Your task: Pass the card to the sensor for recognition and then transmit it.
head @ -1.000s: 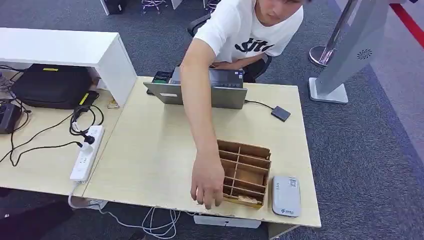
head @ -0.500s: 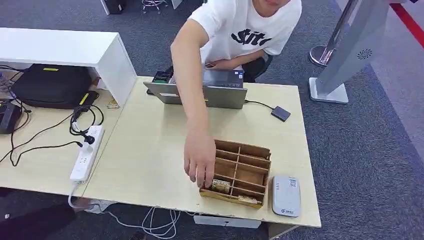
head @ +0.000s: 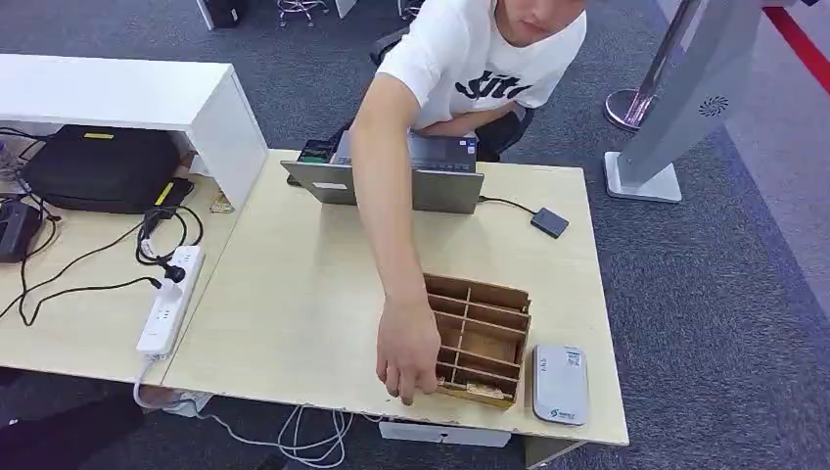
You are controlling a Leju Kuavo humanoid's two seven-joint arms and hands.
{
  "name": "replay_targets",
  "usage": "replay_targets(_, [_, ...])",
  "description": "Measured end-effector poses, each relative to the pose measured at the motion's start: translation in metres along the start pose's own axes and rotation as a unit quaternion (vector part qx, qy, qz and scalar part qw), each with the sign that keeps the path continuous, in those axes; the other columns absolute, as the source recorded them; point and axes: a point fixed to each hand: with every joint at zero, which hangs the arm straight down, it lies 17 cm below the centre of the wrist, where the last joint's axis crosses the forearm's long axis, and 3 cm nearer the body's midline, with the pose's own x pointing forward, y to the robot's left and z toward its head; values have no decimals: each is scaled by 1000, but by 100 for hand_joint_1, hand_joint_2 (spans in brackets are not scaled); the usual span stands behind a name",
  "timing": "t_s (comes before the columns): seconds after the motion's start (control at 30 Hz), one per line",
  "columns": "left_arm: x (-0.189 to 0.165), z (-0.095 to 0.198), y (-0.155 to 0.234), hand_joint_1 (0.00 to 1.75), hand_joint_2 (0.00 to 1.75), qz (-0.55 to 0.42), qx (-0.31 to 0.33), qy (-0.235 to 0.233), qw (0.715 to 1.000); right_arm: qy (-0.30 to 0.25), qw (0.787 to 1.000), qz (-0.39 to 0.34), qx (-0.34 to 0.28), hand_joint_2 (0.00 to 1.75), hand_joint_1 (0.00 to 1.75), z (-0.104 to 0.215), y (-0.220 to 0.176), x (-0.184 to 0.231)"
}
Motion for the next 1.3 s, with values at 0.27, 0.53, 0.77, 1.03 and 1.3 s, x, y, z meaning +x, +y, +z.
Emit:
replay_targets(0.27, [-3, 0, -2, 175, 175, -5, -6, 2, 1000, -3, 1000, 6, 21, 175, 169, 1, 8, 1])
replay_targets(0.53, [0, 1, -4, 120, 175, -10, -10, -7, 1000, 5, 999, 11, 37, 175, 0, 3, 14, -2])
replay_targets(0.77, [-1, 1, -4, 0, 175, -9, -10, -5, 1000, 7, 1000, 16, 24, 175, 0, 2, 9, -3])
replay_targets(1.03, [-2, 1, -6, 157, 175, -6, -15, -1, 1000, 4, 999, 30, 30, 175, 91, 2, 12, -4])
replay_targets(1.3, [-2, 1, -5, 0, 175, 3, -13, -1, 1000, 3, 999, 41, 23, 175, 0, 2, 9, -5])
